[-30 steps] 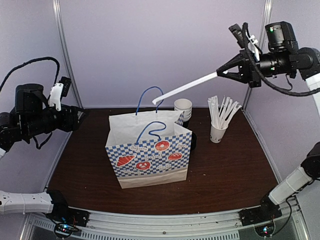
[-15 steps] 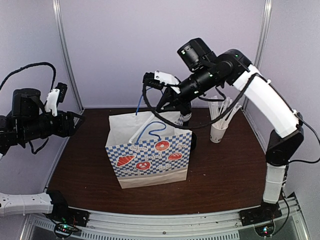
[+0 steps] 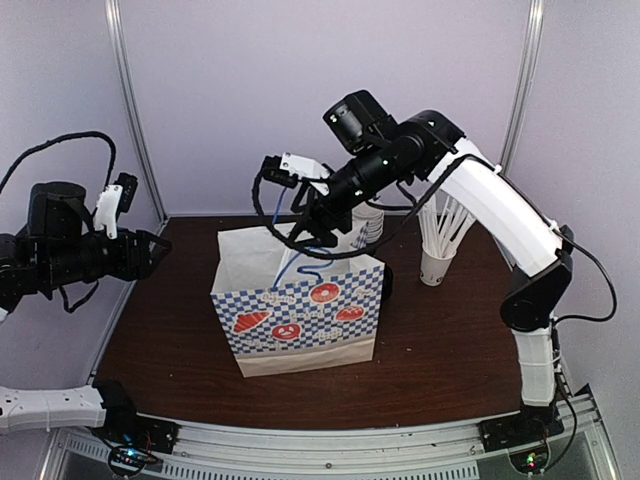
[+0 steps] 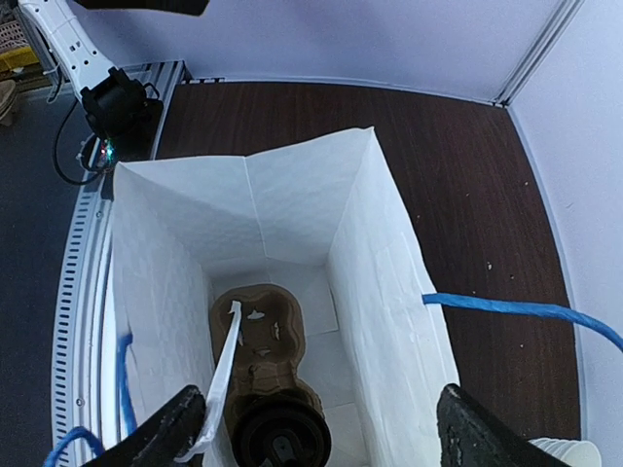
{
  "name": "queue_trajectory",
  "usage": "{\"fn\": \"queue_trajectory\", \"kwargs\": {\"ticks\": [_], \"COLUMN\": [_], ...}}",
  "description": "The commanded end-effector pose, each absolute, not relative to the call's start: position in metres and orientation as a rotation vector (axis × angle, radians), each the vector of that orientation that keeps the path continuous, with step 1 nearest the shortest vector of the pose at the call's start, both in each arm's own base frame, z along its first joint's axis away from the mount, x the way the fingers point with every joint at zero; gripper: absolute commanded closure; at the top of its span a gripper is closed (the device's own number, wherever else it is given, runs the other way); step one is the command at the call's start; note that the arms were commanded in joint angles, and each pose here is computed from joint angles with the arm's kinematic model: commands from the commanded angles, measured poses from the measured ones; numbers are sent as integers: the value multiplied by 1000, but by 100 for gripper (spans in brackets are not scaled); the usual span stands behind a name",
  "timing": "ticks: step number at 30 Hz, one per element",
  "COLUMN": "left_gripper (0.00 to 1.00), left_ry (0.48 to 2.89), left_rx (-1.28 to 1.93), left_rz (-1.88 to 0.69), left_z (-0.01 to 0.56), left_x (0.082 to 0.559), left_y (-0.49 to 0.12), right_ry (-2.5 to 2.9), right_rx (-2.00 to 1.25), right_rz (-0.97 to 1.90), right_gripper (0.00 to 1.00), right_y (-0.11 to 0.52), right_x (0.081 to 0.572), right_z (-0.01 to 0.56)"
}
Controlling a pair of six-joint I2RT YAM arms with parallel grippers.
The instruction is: Pack the takeout coffee
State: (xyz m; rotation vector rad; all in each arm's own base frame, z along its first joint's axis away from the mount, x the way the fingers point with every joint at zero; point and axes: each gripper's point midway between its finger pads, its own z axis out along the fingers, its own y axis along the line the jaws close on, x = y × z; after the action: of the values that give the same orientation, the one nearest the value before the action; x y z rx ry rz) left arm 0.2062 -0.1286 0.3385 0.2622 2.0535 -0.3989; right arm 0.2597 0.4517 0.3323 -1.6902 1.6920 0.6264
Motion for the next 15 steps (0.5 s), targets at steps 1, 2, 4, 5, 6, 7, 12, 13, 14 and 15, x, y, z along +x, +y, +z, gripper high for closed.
{"fn": "queue_trajectory", "kwargs": {"ticks": [1,2,4,5,6,7,12,13,14,15], "left_gripper": [38,38,38,39,39,39,42,42,41,41], "left_ry": [2070,2074,2082,2080,2072,2055,1905,1862,1831,1805], "left_rx": [292,301,321,335,350,370,603,669,715,756], "left_rz": [-375,-369,-368,-379,-403,-437,-704,-774,-836,-889], "left_z": [332,332,330,332,335,340,364,369,374,377], "left_x": [215,217,222,222,223,222,202,195,190,186], "left_y": [-136,-138,-145,-149,-154,-160,-205,-217,-228,-237], "right_ry": [1592,1605,1619,1622,1627,1638,1696,1702,1707,1712], "right_rx": [-1560,-1541,-1532,-1561,-1575,-1559,-1468,-1463,-1464,-1459], "right_rz": [611,647,717,768,818,828,952,928,901,888], "right_gripper": [18,18,18,17,17,18,18,18,19,19], "right_y": [431,430,436,438,440,440,442,442,442,442], "right_x": [255,255,254,247,243,247,260,263,266,268], "right_z": [396,398,393,389,388,388,390,388,385,384]}}
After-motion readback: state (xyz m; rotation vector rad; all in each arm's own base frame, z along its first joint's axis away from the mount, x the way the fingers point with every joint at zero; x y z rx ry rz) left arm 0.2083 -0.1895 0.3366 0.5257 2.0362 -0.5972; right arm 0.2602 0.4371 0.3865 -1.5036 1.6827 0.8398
